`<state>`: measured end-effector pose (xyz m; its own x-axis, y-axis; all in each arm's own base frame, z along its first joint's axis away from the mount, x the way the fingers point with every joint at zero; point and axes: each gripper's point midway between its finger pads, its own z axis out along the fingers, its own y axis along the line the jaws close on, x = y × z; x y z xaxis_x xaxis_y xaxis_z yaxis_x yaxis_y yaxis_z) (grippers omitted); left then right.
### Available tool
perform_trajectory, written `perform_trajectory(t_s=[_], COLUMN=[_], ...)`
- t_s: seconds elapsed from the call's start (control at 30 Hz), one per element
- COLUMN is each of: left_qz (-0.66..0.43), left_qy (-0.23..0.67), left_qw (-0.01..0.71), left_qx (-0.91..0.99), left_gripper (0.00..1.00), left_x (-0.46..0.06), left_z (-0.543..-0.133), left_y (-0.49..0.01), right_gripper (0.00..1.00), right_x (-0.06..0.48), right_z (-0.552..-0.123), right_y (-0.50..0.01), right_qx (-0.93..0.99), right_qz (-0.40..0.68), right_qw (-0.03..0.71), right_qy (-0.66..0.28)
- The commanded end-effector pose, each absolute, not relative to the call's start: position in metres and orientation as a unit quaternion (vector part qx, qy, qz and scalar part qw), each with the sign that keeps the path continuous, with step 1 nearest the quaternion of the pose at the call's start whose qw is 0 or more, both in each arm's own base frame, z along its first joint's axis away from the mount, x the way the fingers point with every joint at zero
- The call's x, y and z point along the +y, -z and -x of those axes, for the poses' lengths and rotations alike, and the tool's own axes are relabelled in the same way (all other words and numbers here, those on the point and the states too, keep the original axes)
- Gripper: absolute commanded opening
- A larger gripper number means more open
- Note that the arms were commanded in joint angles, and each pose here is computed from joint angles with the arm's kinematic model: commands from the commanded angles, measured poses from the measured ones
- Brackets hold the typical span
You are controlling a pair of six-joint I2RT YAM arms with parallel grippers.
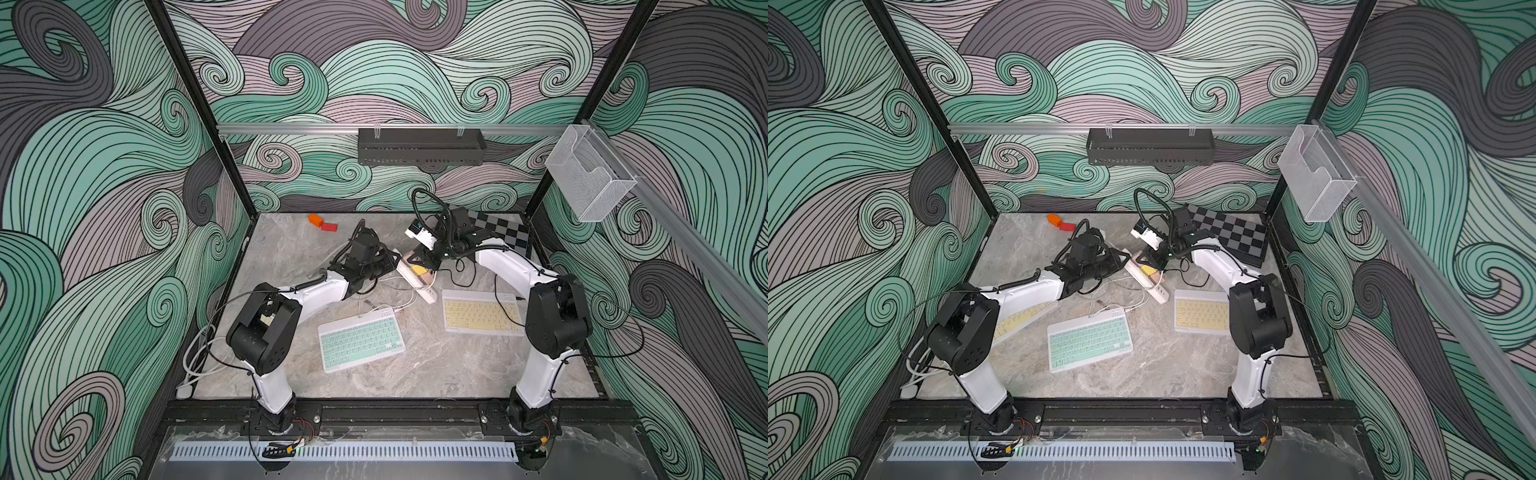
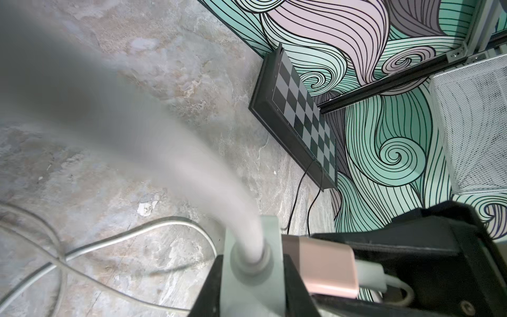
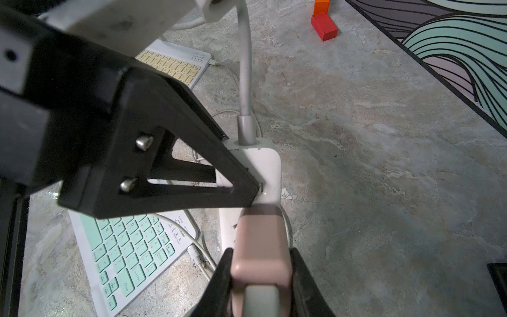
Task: Unplug the wireless keyboard
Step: Remove the plug from the socket.
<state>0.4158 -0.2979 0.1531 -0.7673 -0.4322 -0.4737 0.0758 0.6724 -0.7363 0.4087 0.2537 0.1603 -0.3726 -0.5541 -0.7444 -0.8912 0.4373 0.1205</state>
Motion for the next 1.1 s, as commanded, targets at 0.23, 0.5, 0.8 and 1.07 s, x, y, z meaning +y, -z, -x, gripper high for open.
perform_trajectory(t_s=[0.23,0.5,0.8,1.07], left_qz=[0.113,0.16,0.143,0.173], left_qy=[0.342,0.346,0.34,0.316], left_qw=[0.371,0.37,0.388,0.349], left_qx=[0.856,0.847,0.845,0.865], left_gripper=[0.0,0.0,0.0,0.0], left_x=[-0.282,-0.267,-0.257,-0.25], left_z=[-0.427,-0.433,-0.436,-0.434], left_y=[-0.16,-0.149,-0.154,-0.135], right_gripper=[0.0,0.0,0.0,0.0], right_x=[0.243,0.229,0.228,0.228], right_z=[-0.414,-0.405,-0.406,-0.401], right_y=[-0.214,-0.232,-0.246,-0.235], right_qx=[0.76,0.728,0.72,0.703], right_qz=[0.438,0.426,0.406,0.46], right_qw=[0.431,0.493,0.487,0.509], right_qy=[-0.21,-0.215,-0.281,-0.188])
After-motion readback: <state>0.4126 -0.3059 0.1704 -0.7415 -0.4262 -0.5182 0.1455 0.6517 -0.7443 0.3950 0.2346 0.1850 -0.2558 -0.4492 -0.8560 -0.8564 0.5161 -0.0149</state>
